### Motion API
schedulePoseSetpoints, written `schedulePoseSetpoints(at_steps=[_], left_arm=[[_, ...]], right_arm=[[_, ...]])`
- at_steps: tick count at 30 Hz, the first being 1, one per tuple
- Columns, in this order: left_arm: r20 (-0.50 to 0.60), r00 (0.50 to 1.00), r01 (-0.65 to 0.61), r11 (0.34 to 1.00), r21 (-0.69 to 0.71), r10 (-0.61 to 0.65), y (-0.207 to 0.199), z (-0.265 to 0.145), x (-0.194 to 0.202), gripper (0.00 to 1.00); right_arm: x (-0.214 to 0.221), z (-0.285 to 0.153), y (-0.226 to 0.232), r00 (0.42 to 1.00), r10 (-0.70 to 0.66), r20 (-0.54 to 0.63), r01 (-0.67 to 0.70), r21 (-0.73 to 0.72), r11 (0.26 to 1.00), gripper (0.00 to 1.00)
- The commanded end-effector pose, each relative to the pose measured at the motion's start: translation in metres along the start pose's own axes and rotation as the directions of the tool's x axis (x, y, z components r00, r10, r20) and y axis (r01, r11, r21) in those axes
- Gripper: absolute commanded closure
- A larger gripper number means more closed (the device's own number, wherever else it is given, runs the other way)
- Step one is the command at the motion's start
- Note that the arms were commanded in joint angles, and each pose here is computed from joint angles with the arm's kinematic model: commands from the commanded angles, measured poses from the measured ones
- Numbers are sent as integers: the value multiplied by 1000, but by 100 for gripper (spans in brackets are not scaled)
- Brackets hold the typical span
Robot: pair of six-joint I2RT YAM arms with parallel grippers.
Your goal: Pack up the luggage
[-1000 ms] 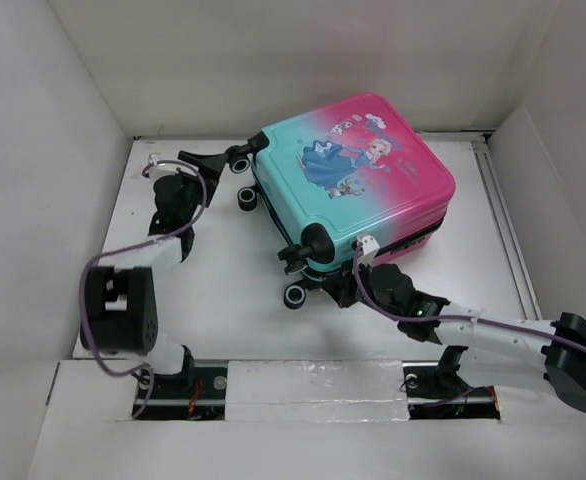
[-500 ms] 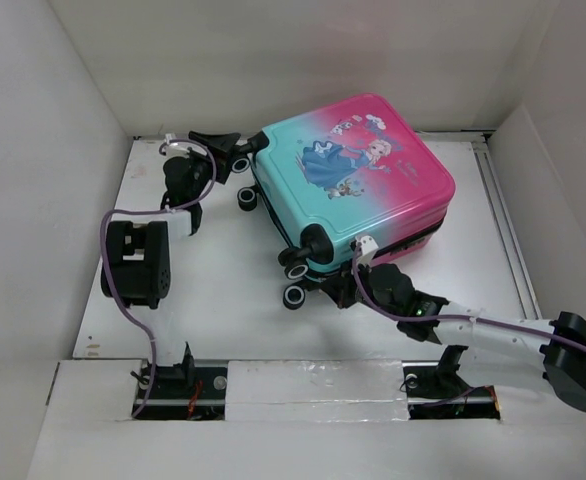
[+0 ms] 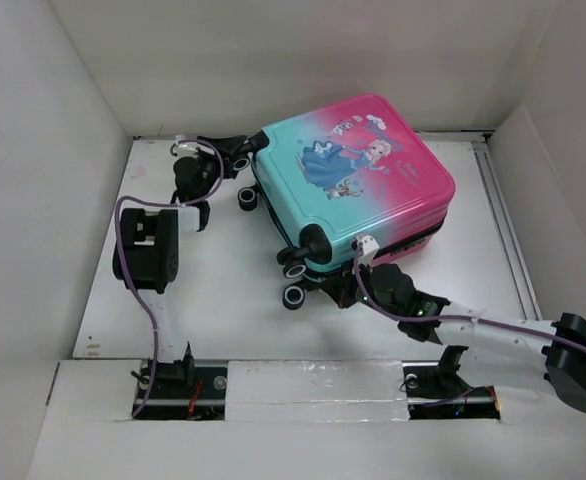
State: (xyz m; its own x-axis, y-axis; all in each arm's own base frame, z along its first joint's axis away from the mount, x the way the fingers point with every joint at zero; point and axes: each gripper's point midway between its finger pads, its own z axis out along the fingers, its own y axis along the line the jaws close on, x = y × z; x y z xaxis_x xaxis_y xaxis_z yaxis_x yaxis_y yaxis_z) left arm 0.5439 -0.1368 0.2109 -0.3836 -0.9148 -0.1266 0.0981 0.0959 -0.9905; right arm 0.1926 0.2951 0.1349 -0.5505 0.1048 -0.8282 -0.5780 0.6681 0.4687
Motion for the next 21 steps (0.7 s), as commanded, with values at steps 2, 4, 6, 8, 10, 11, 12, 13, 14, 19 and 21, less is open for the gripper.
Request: schedulePoseSetpoints(at_steps=[2, 4, 6, 8, 10, 11, 12, 13, 14, 19, 21], left_arm=[[2, 1000, -21, 993, 118, 21, -36, 11, 0, 97], [18, 1000, -23, 992, 124, 21, -38, 8, -1, 100], [35, 998, -55, 988, 143, 50, -44, -3, 0, 100], [74, 996, -63, 986, 157, 52, -49, -17, -6, 100], [110, 990, -105, 983, 149, 89, -50, -43, -7, 100], [138, 985, -125, 979, 159, 103, -54, -54, -11, 100], [150, 982, -138, 977, 160, 114, -55, -64, -9, 100], [171, 977, -149, 983, 106, 130, -34, -82, -8, 100], [190, 971, -171, 976, 131, 145, -49, -97, -7, 100], [222, 957, -212, 973, 95, 187, -36, -163, 18, 100], [204, 956, -234, 968, 94, 212, -33, -192, 41, 100]], right_arm=[[-20, -10, 38, 998, 27, 52, -19, -153, 988, 100], [-19, -9, 34, 998, 27, 49, -20, -137, 990, 100], [-24, -12, 33, 998, 31, 61, -22, -133, 991, 100], [-31, -13, 29, 997, 27, 72, -18, -127, 992, 100], [-42, -15, 24, 996, 28, 85, -16, -136, 991, 100], [-48, -15, 23, 995, 32, 92, -18, -141, 990, 100], [-55, -17, 20, 994, 27, 107, -12, -144, 990, 100], [-66, -18, 12, 992, 19, 123, -1, -143, 990, 100], [-77, -19, 10, 990, 14, 143, 8, -147, 989, 100], [-122, -21, -15, 979, -16, 204, 42, -124, 991, 100], [-147, -22, -26, 973, -23, 228, 50, -114, 992, 100]])
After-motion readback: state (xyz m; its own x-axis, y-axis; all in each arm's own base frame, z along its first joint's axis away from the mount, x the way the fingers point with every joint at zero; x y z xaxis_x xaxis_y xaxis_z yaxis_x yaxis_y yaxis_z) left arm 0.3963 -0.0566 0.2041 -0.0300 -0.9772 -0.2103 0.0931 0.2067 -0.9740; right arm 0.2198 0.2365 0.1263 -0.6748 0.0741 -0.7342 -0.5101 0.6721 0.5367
